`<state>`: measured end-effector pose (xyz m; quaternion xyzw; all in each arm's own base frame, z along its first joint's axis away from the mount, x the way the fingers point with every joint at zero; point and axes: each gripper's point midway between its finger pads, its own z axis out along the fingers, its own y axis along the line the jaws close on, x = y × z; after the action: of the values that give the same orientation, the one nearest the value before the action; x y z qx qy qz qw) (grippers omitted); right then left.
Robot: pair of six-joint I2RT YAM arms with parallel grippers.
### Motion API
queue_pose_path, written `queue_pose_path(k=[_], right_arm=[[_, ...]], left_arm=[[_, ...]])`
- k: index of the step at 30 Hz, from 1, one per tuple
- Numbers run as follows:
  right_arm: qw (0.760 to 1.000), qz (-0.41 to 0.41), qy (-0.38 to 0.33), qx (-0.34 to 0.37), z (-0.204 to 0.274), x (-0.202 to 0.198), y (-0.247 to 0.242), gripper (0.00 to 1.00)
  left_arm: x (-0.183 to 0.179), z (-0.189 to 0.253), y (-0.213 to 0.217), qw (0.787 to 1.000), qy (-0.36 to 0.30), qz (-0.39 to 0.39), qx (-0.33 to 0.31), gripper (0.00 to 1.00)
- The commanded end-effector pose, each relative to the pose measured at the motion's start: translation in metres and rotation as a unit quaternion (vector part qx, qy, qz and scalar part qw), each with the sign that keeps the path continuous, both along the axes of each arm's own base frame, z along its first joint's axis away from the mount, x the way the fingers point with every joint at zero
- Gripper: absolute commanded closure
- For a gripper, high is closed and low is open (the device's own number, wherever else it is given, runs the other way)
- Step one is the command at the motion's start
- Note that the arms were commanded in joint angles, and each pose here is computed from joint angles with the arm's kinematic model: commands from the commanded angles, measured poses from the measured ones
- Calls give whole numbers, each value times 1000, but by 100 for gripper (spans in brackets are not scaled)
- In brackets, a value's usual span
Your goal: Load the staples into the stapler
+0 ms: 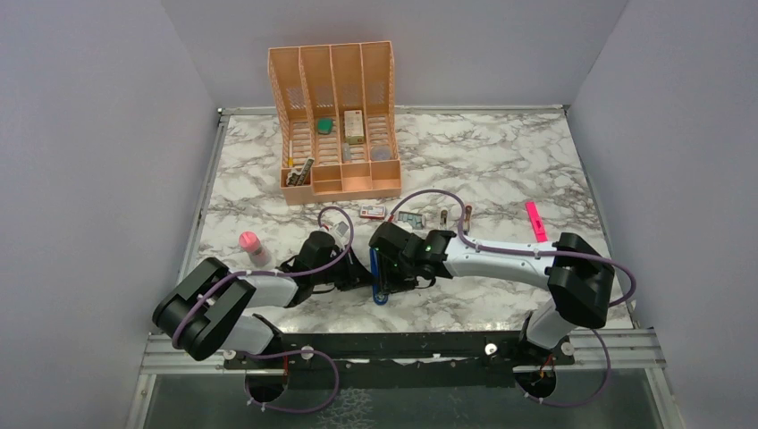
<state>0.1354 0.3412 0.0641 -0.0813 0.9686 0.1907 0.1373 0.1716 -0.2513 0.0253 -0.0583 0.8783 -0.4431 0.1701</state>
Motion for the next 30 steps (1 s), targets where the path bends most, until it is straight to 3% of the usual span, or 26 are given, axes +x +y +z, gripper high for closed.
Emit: queue_pose_path(k=[1, 8, 24, 30], right_arm=[[995, -11, -60, 74, 50, 27, 24, 78], [995, -24, -89, 36, 69, 51, 3, 77], [977, -34, -209, 16, 108, 169, -6, 67], [972, -10, -236, 15, 104, 197, 11, 51]], left_arm=[[-15, -18, 5, 999, 25, -18, 18, 100], [-16, -25, 9, 999, 31, -21, 39, 100], [-16, -32, 18, 996, 11, -40, 82, 100], [-16, -32, 21, 995, 2, -40, 89, 100]])
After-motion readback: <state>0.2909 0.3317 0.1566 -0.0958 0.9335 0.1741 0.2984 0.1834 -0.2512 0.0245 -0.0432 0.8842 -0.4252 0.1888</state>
